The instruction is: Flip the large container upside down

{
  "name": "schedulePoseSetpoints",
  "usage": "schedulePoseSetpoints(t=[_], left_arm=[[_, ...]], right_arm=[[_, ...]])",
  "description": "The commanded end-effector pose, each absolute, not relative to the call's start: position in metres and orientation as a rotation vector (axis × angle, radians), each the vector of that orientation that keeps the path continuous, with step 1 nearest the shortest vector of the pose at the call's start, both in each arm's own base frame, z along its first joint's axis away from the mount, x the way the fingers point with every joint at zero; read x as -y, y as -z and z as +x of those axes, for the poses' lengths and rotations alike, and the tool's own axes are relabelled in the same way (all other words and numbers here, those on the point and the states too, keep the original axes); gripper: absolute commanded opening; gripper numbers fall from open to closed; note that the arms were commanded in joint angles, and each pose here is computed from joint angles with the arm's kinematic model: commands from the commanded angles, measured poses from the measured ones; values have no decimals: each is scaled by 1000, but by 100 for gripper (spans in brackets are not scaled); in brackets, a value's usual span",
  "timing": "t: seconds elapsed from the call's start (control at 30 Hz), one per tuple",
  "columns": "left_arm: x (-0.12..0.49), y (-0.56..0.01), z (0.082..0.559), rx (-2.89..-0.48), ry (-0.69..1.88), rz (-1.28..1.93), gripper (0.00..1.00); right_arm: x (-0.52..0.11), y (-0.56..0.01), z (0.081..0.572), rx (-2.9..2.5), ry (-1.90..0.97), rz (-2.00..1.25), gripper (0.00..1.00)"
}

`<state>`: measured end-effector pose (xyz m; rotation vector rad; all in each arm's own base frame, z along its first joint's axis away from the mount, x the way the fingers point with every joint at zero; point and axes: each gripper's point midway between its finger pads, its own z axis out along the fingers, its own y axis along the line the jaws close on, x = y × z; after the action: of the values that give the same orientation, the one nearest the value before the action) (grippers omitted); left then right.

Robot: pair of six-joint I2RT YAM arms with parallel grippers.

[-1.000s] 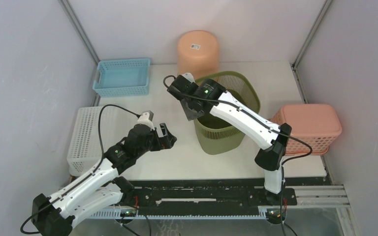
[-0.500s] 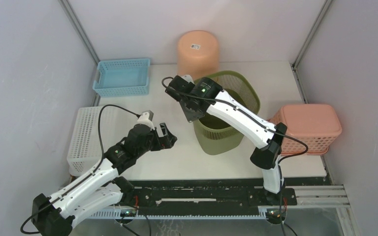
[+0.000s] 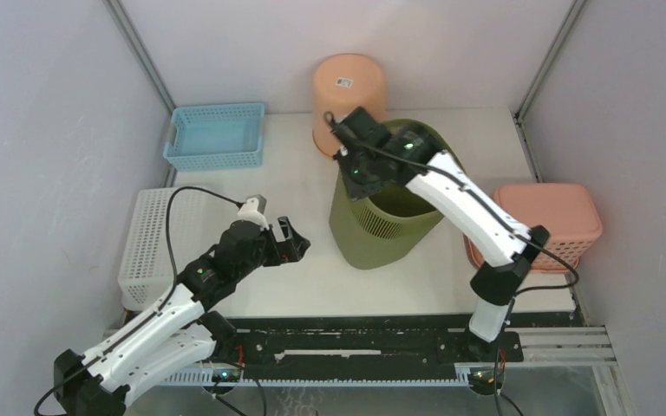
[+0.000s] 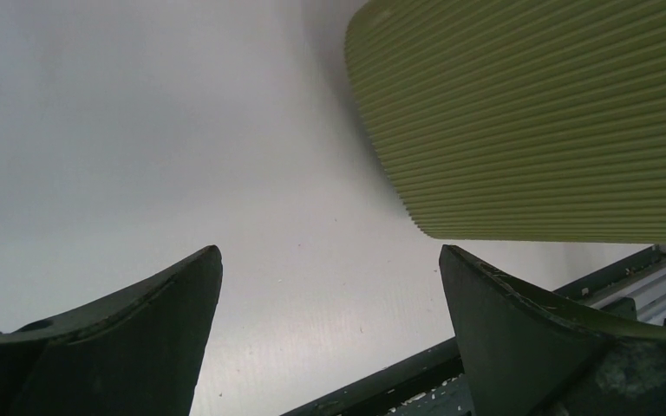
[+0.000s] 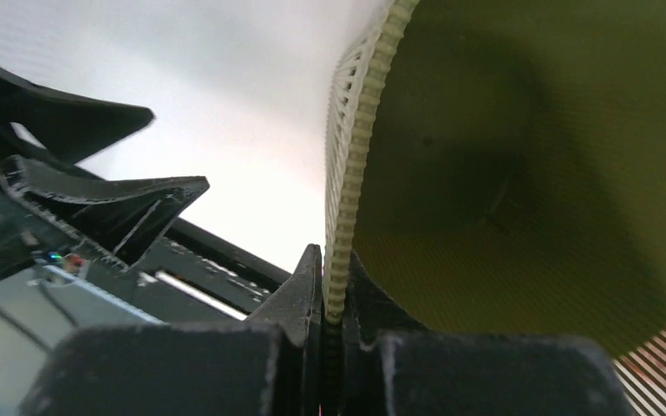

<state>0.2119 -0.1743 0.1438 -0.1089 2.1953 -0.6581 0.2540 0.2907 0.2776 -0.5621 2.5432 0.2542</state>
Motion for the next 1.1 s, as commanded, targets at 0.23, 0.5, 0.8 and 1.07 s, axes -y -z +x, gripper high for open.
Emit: schedulePoseSetpoints(t=[0.23, 0.5, 0.8, 1.07], left_arm=[[162, -172, 206, -2106, 684, -157, 100], [152, -191, 201, -2057, 695, -188, 100], [137, -227, 193, -1961, 721, -238, 100], [125, -236, 190, -1923, 704, -274, 100]], right_arm=[[-286, -395, 265, -2152, -982, -366, 0], [-265, -357, 292, -2000, -1385, -68, 0], [-276, -299, 305, -1955, -1601, 121, 0], [-278, -264, 304, -1885, -1797, 207, 0]])
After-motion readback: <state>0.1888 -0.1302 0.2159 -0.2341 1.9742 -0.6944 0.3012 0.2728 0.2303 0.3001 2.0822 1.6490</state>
